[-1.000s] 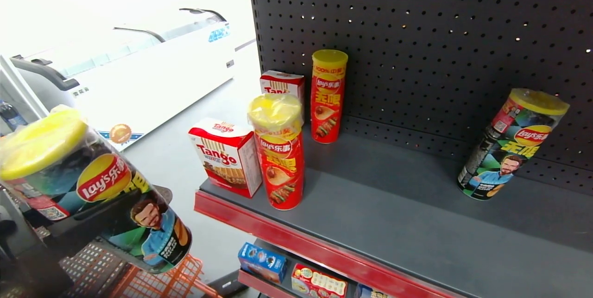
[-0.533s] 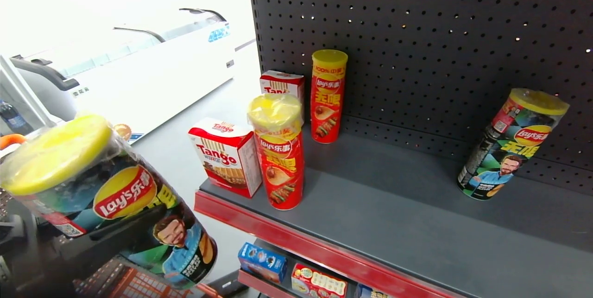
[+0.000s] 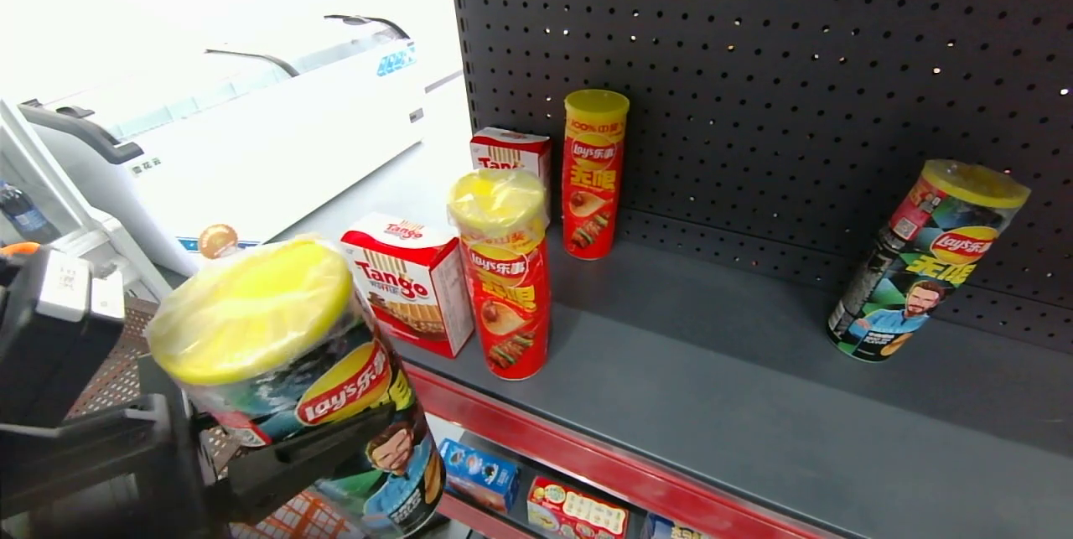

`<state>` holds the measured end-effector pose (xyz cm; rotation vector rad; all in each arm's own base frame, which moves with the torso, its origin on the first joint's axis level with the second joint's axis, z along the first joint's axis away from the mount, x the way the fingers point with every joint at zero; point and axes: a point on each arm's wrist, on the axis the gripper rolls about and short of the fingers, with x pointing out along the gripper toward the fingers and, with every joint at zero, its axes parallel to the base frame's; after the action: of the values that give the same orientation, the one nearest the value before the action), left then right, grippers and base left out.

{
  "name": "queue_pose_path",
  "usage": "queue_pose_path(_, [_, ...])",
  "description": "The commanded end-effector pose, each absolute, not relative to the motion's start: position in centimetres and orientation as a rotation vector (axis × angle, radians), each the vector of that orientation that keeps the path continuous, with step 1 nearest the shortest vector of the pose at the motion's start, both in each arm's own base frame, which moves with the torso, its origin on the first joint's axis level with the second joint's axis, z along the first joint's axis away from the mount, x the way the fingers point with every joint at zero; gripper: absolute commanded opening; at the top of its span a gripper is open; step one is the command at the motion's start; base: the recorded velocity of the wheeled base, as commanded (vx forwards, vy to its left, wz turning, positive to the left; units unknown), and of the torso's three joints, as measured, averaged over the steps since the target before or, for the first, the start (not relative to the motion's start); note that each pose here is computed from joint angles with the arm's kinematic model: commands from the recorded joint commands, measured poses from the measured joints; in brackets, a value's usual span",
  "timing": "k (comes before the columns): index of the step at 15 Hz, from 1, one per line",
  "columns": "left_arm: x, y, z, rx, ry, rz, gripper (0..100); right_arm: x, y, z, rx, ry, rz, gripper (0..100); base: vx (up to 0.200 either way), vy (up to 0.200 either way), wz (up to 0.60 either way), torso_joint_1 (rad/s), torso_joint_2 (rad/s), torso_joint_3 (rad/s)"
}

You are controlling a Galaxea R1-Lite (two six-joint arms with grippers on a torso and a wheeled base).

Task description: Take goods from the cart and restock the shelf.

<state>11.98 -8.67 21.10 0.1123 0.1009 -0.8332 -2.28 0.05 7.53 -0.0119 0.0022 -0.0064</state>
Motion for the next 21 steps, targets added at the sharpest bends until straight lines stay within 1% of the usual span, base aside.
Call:
queue_pose_path(1, [13.5, -9.9, 21.5, 0.122, 0.12, -0.845, 0, -2.3, 0.0, 7.5, -0.012, 0.003, -0.006, 100, 0.0, 0.0, 0.0, 0.0, 0.0, 0.0])
queue_pose_path(3, [14.1, -10.7, 22.0, 0.123, 0.109, -0.868, 0, -2.3, 0.0, 7.5, -0.009, 0.003, -0.006, 100, 0.0, 0.0, 0.0, 0.0, 0.0, 0.0])
queue_pose_path(6, [13.7, -11.2, 22.0, 0.125, 0.109, -0.904, 0, -2.3, 0.0, 7.5, -0.011, 0.003, -0.006, 100, 0.0, 0.0, 0.0, 0.0, 0.0, 0.0])
queue_pose_path(8, [13.0, -11.8, 21.9, 0.125, 0.108, -0.955, 0, -2.3, 0.0, 7.5, -0.012, 0.003, -0.006, 100, 0.0, 0.0, 0.0, 0.0, 0.0, 0.0])
queue_pose_path(15, [13.0, -11.8, 21.9, 0.126, 0.109, -0.956, 0, -2.3, 0.0, 7.5, -0.012, 0.003, -0.006, 100, 0.0, 0.0, 0.0, 0.0, 0.0, 0.0])
queue_pose_path(21, [13.0, -11.8, 21.8, 0.124, 0.111, -0.955, 0, -2.3, 0.0, 7.5, -0.012, 0.003, -0.006, 100, 0.0, 0.0, -0.6, 0.004, 0.0, 0.002])
